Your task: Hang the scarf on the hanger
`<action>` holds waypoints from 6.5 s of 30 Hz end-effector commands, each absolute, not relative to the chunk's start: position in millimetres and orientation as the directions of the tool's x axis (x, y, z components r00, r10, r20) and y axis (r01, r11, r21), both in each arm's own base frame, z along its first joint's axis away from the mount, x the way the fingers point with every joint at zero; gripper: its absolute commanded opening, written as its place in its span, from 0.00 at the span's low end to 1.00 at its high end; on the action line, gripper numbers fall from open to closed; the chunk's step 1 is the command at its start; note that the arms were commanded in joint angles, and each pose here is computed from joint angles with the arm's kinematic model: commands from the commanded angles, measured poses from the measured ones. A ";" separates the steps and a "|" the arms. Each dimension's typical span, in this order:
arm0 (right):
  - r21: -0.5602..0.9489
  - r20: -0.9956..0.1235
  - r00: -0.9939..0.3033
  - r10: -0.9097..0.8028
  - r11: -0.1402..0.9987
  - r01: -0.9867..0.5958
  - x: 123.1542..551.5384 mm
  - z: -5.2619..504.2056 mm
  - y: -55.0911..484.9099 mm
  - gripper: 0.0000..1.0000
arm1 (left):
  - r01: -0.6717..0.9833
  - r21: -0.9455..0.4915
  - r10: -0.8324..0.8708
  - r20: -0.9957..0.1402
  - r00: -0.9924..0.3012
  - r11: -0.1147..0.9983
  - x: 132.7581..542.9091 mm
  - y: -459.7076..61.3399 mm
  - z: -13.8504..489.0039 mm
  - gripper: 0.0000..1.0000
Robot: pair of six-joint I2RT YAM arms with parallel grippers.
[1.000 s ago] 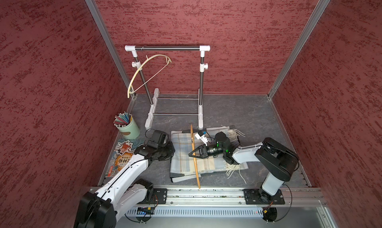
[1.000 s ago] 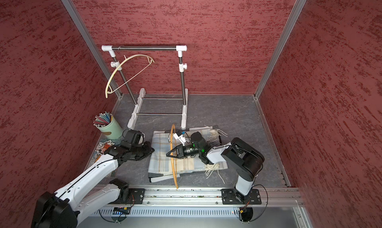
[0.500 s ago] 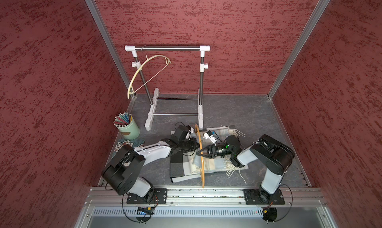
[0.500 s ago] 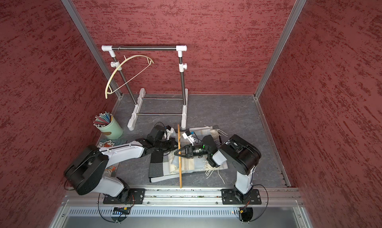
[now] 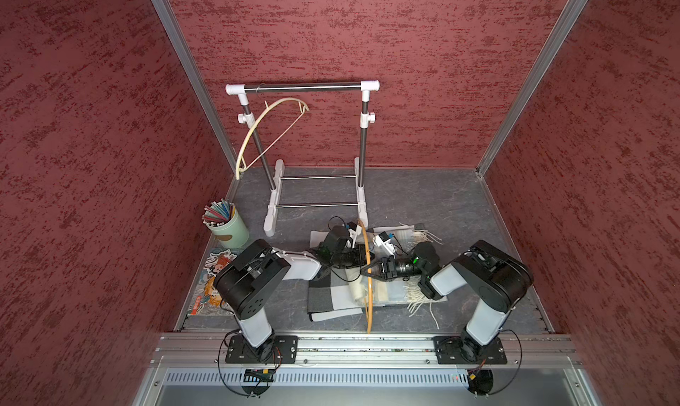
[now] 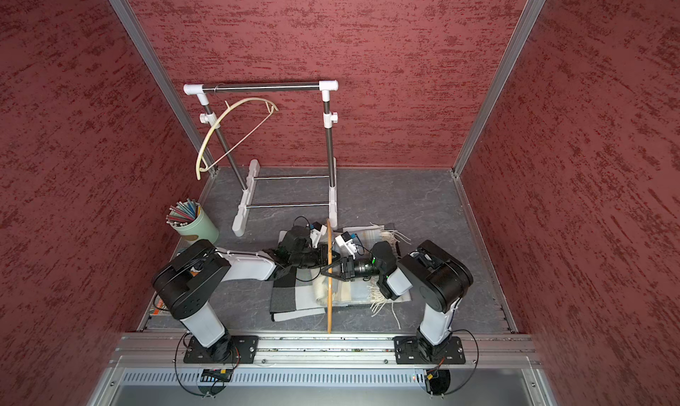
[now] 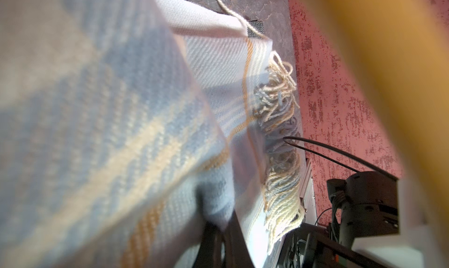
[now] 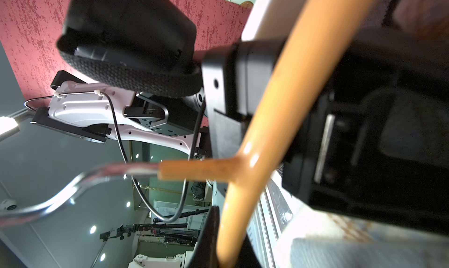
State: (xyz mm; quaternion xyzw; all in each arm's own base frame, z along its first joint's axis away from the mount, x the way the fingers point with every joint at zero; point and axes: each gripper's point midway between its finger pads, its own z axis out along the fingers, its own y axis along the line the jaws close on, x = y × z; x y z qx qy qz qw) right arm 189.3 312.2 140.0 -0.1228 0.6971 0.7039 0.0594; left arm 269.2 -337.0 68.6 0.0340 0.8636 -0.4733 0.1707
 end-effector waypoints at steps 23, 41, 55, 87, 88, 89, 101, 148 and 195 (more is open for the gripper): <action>0.971 -0.237 -0.970 -0.055 0.018 -0.239 213.6 118.1 296.4 0.00 | 0.219 -0.767 -0.064 -0.320 -0.945 0.603 233.6 -276.5 117.3 0.28; 0.984 -0.155 -0.984 -0.085 0.077 -0.162 215.5 89.6 300.1 0.00 | 0.274 -0.655 -0.024 -0.408 -0.913 0.704 238.9 -273.3 212.6 0.90; 0.978 -0.131 -0.987 -0.093 0.153 -0.144 209.5 74.9 296.6 0.00 | 0.265 -0.372 0.130 -0.350 -0.928 0.889 256.4 -292.7 173.0 0.44; 0.683 -0.216 -0.976 -0.011 0.713 -0.159 273.9 101.2 235.3 0.63 | 0.150 -0.270 0.055 -0.329 -0.943 0.951 250.4 -255.6 158.7 0.00; 0.672 -0.212 -0.977 -0.018 0.724 -0.159 275.6 96.7 237.1 0.64 | 0.149 -0.269 0.055 -0.327 -0.943 0.952 249.3 -254.3 157.6 0.00; 0.666 -0.203 -0.979 -0.025 0.729 -0.157 276.1 93.4 239.0 0.63 | 0.146 -0.268 0.053 -0.325 -0.944 0.952 248.7 -253.0 156.3 0.00; 0.713 -0.158 -0.980 -0.117 0.673 -0.195 269.0 91.3 283.9 0.29 | 0.139 -0.266 0.048 -0.321 -0.946 0.954 246.7 -246.5 154.9 0.00; 0.729 -0.176 -0.939 0.296 0.680 0.078 292.7 163.2 148.9 0.00 | 0.167 -0.446 -0.035 -0.412 -0.911 0.879 244.4 -228.1 343.8 0.00; 0.853 -0.007 -0.969 0.246 0.507 0.123 289.0 116.3 206.7 0.00 | 0.267 -0.694 -0.202 -0.515 -0.833 0.668 246.7 -188.7 483.9 0.00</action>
